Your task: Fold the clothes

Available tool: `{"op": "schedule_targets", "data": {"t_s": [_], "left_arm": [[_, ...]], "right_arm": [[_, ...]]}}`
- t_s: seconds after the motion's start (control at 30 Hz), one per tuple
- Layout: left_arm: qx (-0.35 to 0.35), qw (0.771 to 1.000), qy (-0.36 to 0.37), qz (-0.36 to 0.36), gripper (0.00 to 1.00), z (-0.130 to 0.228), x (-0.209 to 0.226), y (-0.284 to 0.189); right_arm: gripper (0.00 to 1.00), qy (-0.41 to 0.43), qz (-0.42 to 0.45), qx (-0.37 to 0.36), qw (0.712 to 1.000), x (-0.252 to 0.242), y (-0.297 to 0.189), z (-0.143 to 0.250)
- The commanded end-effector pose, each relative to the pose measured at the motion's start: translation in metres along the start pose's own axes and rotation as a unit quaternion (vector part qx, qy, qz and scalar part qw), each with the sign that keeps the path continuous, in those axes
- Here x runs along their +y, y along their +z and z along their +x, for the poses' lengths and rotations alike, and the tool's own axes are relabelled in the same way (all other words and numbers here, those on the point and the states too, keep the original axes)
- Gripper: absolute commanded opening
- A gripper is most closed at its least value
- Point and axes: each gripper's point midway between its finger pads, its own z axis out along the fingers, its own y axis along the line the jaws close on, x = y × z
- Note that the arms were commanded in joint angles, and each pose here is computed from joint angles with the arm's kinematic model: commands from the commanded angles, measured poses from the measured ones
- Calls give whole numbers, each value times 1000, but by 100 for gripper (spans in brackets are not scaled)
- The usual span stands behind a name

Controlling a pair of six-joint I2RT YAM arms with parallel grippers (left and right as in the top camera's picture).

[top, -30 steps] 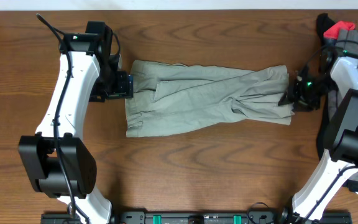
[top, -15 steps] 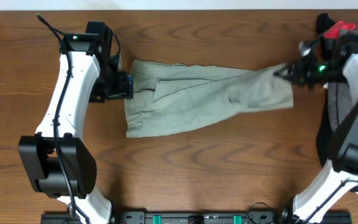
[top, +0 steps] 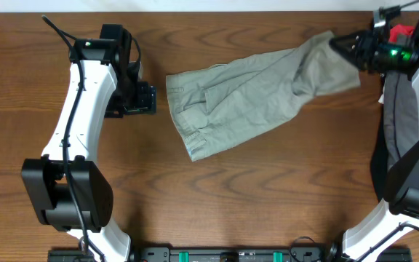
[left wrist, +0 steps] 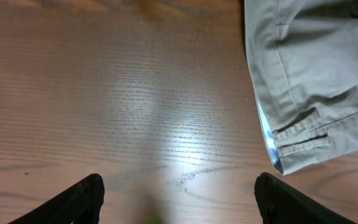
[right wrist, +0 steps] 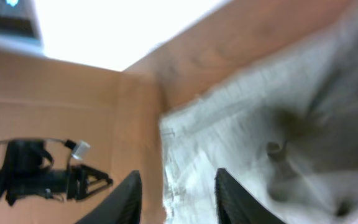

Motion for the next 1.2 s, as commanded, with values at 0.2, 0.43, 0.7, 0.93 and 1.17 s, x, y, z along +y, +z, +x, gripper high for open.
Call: {"op": "schedule_targets", "data": {"t_s": [0.2,0.43,0.7,0.93,1.17], "left_arm": [[-29,1000,-1,-2,70,-10,5,-12],[-99,995,-19,3,71,-15,16,-78],[-212,976,-40,5,82,3,32,-156],[-277,960,-46,7,84,29,34,-198],[-299,953,-44,8,87,39,33,-212]], "right_arm": [[43,-123,109,219,962,9,65,124],[53,-271,208,310,887,43,142,218],[80,-376,360,264,812,39,207,284],[71,-401,375,293,783,10,246,336],[51,-424,459,215,750,2,241,317]]}}
